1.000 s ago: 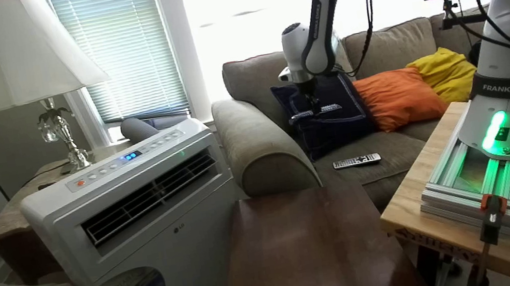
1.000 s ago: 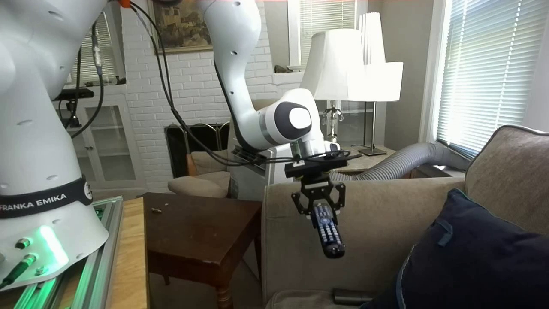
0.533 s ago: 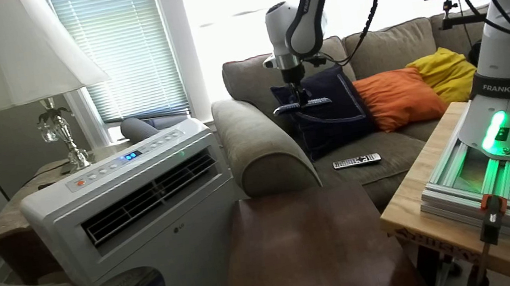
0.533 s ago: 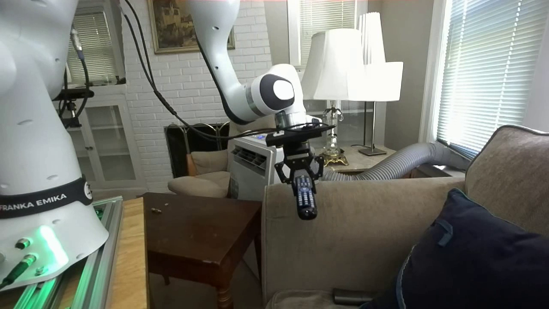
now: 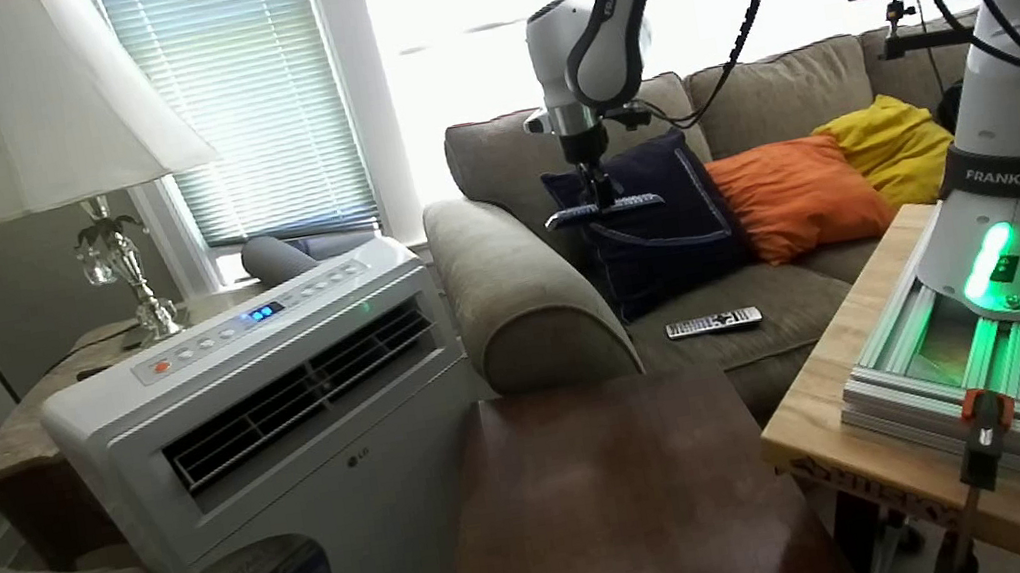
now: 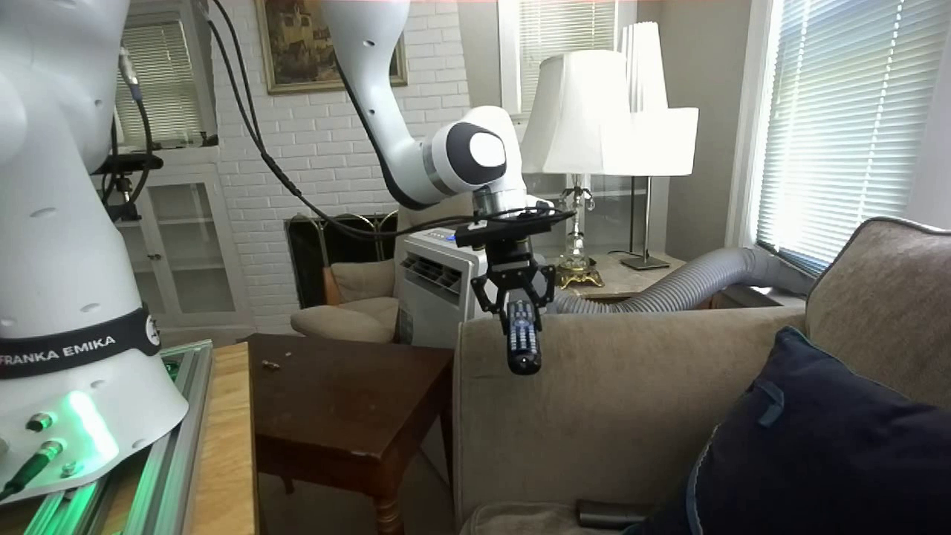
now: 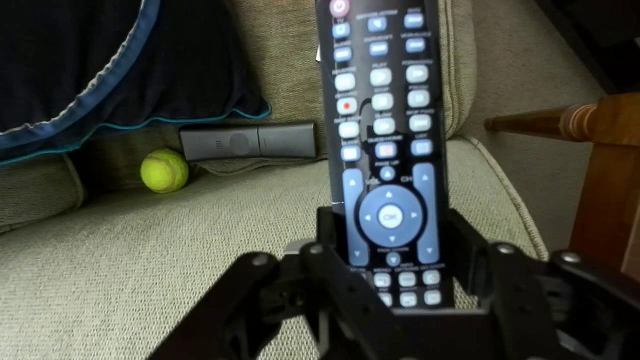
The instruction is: Pick the remotes on the seat and put them on the arm of the sofa
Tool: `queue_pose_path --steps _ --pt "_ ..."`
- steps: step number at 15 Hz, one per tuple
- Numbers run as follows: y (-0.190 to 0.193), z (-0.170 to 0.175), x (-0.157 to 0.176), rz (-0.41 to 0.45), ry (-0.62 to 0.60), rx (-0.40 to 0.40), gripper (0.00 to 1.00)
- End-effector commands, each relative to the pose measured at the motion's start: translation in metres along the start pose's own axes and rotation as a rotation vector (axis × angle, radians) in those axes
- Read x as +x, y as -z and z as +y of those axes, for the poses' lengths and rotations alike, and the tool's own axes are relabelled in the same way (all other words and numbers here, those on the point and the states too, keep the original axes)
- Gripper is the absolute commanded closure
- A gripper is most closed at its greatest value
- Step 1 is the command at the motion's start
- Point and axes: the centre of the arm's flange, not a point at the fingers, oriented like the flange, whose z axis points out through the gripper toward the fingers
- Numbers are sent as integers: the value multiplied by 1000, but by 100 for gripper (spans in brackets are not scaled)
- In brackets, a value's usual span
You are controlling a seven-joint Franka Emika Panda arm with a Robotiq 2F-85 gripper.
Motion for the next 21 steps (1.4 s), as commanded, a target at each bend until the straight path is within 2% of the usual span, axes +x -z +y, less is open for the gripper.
queue_pose_path --steps 1,4,8,12,21 --pt "6 -3 10 23 -7 28 70" --pt "23 -8 41 76 -29 51 70" --pt "41 -19 72 132 -27 25 70" --pt "42 -25 93 141 -15 5 70" --pt "31 -37 132 159 -16 17 70"
